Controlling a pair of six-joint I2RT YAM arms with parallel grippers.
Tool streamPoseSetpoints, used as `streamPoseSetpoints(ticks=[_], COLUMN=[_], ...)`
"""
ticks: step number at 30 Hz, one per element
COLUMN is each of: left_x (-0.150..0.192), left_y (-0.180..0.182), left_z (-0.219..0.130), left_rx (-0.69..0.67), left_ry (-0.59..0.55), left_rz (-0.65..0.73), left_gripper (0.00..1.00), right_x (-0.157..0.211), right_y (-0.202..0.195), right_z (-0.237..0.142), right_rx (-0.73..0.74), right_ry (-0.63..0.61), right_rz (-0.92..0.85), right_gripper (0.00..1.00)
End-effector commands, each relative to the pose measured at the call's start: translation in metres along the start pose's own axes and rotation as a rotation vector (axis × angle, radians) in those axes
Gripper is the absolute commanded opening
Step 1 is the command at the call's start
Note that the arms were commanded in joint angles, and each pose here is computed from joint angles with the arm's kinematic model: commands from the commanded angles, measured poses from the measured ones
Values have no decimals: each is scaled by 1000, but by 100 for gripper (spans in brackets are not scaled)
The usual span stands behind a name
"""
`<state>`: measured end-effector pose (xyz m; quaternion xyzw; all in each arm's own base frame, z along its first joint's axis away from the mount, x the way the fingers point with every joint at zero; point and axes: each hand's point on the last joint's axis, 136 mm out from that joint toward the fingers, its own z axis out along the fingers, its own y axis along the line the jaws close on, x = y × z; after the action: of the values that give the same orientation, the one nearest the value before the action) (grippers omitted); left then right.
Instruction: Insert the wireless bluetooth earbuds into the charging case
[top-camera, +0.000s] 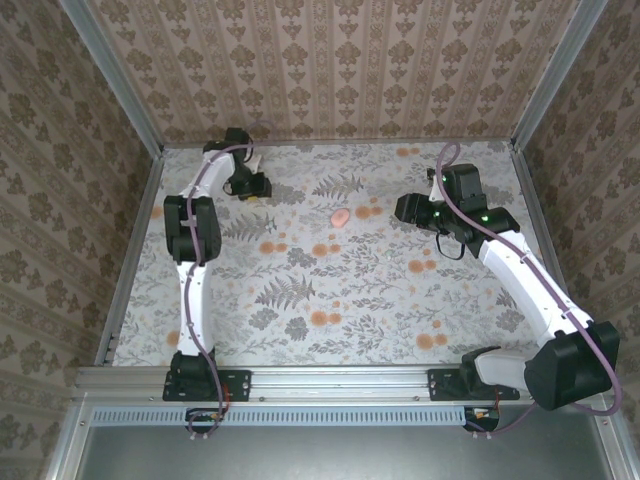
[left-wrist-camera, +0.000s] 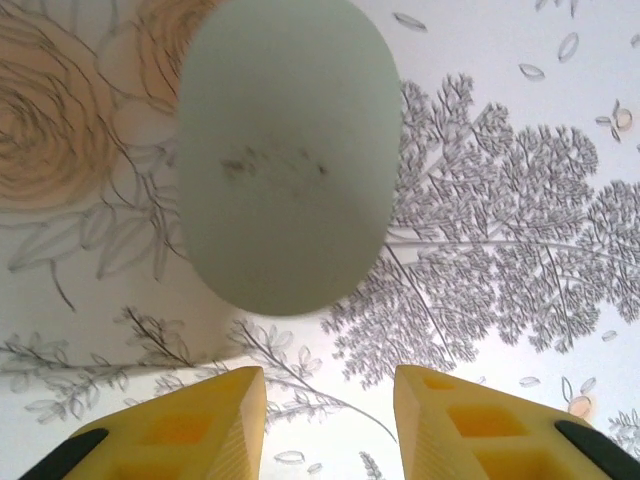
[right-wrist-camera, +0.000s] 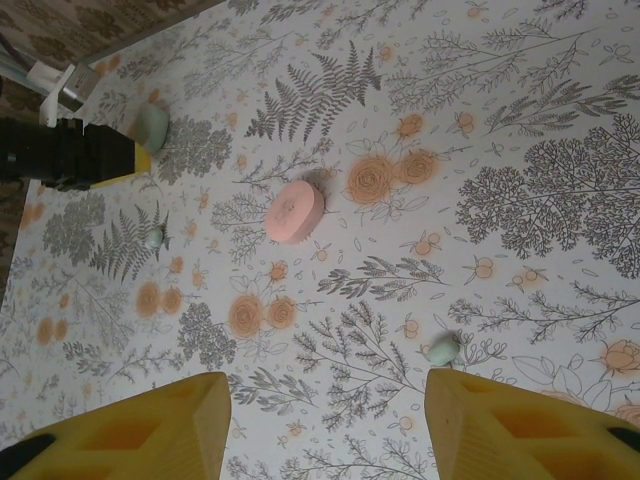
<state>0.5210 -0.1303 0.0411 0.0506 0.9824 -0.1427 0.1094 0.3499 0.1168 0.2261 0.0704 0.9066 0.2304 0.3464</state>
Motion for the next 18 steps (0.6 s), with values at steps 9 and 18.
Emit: streamPoseSetpoints(ticks=[9, 18], left_x=[-34, -53], left_y=[-31, -1], left_z=[-43, -32], left_rx=[-105, -250], left_ry=[-207, -269], left_rz=[-167, -384], left_gripper=[52, 72], right_x=[5, 16], right_y=[-1, -6], right_z=[-4, -11], right_rx=[-16, -11], right_ry=[-11, -13], right_rz=[40, 41], right_gripper=[54, 54])
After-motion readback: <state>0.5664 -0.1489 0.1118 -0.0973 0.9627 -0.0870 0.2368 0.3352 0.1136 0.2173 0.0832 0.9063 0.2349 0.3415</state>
